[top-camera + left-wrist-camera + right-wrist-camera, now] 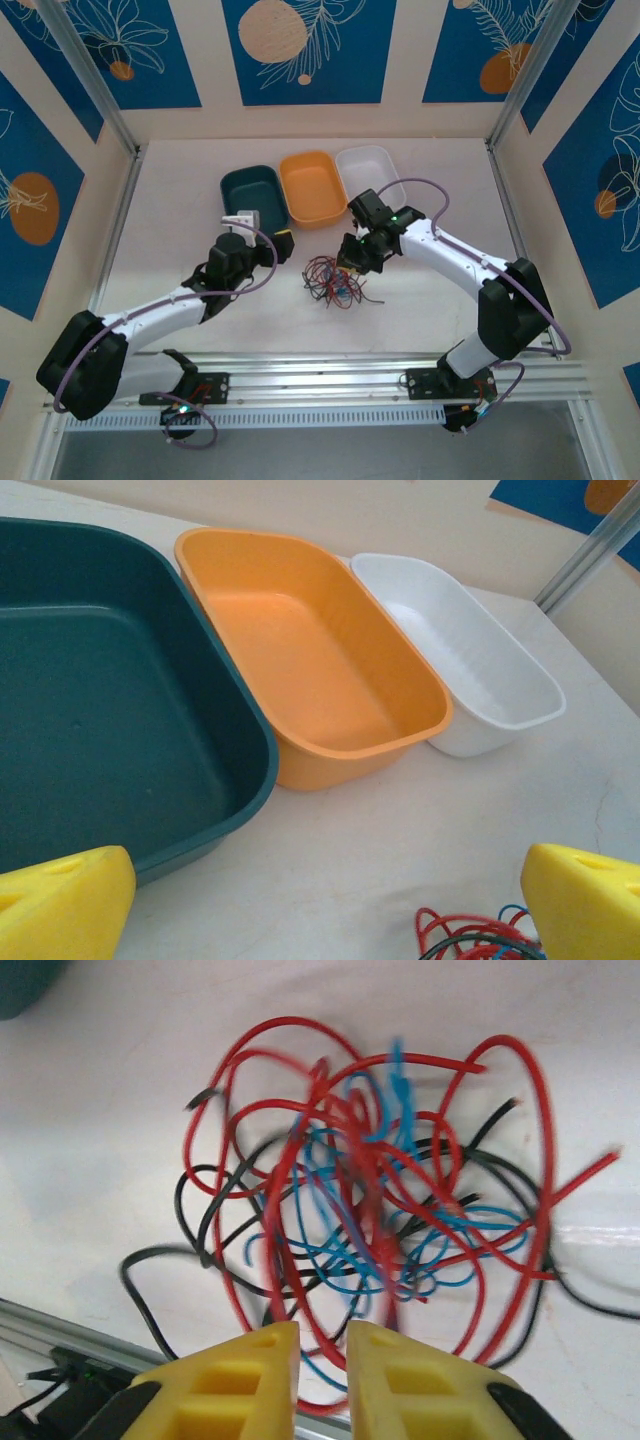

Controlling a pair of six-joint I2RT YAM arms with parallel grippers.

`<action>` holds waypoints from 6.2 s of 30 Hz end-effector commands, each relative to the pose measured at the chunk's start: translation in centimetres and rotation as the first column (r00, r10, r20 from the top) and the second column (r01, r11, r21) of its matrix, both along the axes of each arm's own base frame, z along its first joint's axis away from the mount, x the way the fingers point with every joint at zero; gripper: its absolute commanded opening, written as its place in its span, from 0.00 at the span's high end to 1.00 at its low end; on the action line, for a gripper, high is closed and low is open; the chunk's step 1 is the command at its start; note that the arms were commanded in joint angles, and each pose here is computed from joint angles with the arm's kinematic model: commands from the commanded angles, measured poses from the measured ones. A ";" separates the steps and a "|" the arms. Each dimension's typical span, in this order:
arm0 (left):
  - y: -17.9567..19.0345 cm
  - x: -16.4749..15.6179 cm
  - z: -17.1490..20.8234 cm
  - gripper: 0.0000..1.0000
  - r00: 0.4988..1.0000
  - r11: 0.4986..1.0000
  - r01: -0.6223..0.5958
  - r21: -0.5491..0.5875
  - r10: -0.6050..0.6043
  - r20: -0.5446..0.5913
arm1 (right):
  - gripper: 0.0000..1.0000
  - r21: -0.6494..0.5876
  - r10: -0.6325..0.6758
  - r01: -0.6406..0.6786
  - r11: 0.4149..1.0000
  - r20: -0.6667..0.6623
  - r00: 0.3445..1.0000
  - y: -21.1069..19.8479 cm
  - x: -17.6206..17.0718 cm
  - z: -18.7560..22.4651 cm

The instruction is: Untangle the cables

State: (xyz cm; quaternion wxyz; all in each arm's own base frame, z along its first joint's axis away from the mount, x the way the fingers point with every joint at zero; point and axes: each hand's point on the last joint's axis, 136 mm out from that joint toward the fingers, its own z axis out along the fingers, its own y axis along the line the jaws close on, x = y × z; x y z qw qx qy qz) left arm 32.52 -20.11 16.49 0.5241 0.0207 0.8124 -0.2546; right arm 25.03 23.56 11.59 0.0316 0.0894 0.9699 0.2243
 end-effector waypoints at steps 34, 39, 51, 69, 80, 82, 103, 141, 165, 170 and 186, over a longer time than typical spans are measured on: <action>-3.2 -7.7 -6.4 0.01 0.855 0.952 0.291 -0.091 -0.301 -0.422 | 0.65 -0.174 0.363 -0.360 0.917 -0.013 0.932 0.8 -0.1 -1.7; -3.7 -7.6 -7.4 0.01 0.843 0.951 0.281 -0.131 -0.310 -0.441 | 0.65 -0.171 0.378 -0.375 0.911 -0.018 0.926 1.4 0.0 -2.2; -4.3 -8.0 -9.4 0.11 0.810 0.944 0.296 -0.149 -0.330 -0.484 | 0.61 -0.160 0.427 -0.422 0.892 0.000 0.904 2.3 -1.1 -1.8; -5.5 -7.8 -10.4 0.24 0.797 0.934 0.317 -0.163 -0.356 -0.489 | 0.64 -0.142 0.438 -0.433 0.890 -0.002 0.899 2.0 -1.5 -2.5; -6.1 -7.1 -10.4 0.44 0.806 0.936 0.305 -0.174 -0.351 -0.476 | 0.75 -0.103 0.414 -0.408 0.907 0.039 0.909 1.9 -1.4 -0.8; -6.2 -6.9 -10.3 0.47 0.810 0.938 0.301 -0.173 -0.348 -0.472 | 0.78 -0.103 0.412 -0.405 0.908 0.058 0.909 1.9 -1.2 -0.1; -6.0 -3.1 -7.6 0.79 0.897 0.970 0.220 -0.105 -0.243 -0.370 | 1.00 -0.096 0.315 -0.301 0.949 0.377 0.871 2.3 2.3 8.0; -8.2 -1.2 -5.1 0.71 0.916 0.949 0.255 -0.187 -0.299 -0.267 | 1.00 -0.030 0.131 -0.266 0.963 0.919 0.372 1.2 2.2 33.2; -7.0 -1.4 -3.1 0.53 0.941 0.958 0.242 -0.153 -0.270 -0.202 | 1.00 -0.108 0.115 -0.059 0.992 0.984 0.133 -2.3 4.7 44.1; -6.7 -1.6 -2.4 0.41 0.946 0.960 0.240 -0.145 -0.265 -0.188 | 1.00 -0.129 0.130 -0.015 0.992 0.987 0.095 -2.6 6.5 45.3; -3.6 -2.8 -0.5 0.00 0.971 0.981 0.192 -0.037 -0.195 -0.141 | 1.00 -0.169 0.118 0.168 0.971 0.954 0.275 -6.4 18.4 39.3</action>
